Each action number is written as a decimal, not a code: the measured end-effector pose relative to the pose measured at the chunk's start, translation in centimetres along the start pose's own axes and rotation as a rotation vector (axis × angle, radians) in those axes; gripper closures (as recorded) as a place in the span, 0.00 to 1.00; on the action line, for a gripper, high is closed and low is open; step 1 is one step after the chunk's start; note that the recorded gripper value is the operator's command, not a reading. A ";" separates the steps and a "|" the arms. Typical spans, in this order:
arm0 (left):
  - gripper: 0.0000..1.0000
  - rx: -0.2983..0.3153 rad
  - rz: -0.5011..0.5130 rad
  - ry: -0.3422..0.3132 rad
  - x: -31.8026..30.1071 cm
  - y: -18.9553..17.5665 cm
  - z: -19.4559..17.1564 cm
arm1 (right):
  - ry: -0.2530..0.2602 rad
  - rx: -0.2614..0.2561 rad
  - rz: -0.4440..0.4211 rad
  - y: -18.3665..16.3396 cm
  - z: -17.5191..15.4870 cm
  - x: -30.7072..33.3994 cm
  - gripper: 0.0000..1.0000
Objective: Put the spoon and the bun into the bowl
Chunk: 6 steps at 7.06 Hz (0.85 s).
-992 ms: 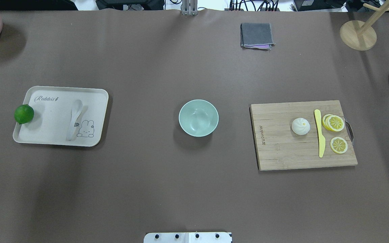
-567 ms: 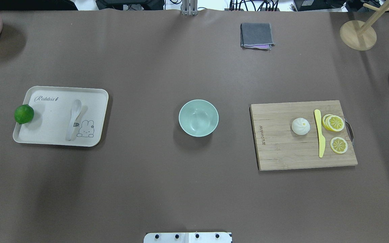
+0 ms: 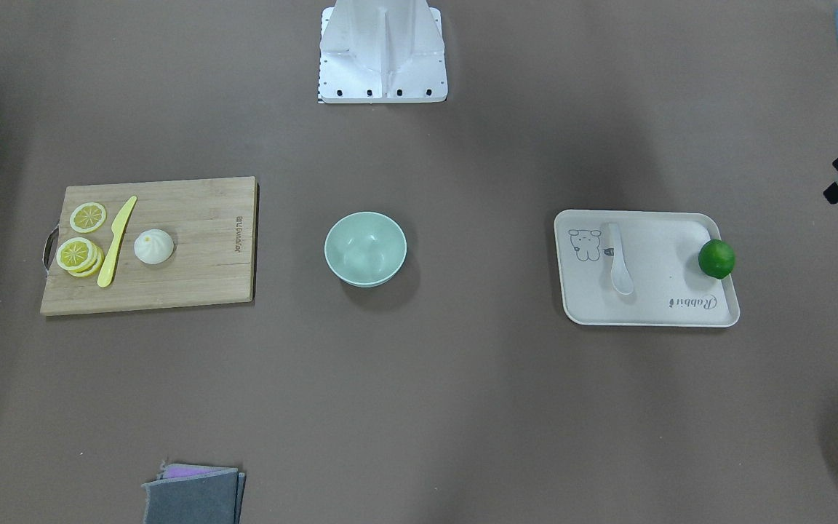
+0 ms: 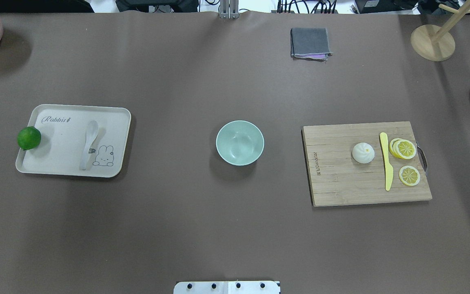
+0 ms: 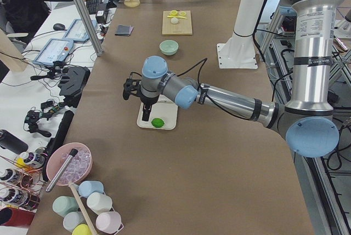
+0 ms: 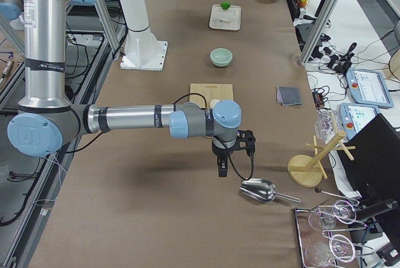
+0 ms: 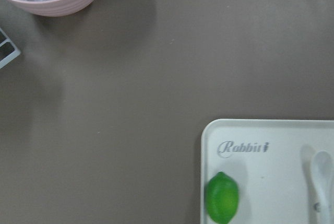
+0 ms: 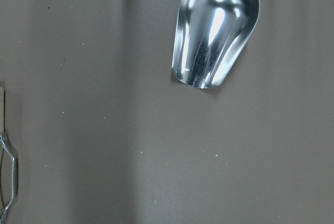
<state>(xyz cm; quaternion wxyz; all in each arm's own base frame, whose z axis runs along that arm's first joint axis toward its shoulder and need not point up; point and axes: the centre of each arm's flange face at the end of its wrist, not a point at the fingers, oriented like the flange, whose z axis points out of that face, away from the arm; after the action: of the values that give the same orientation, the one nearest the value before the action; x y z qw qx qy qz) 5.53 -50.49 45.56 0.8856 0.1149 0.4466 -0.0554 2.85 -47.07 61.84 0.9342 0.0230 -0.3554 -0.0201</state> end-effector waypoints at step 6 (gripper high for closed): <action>0.11 0.095 -0.077 -0.024 17.8 4.9 11.3 | -0.001 0.001 -0.022 -1.0 0.1 -1.2 0.00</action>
<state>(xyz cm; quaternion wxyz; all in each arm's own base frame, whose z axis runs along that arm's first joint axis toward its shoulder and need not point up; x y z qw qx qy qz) 25.86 -48.53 38.53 0.8816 0.1390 0.4369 -0.1119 1.93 -48.02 61.07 0.9338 0.0272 -0.3555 -0.0304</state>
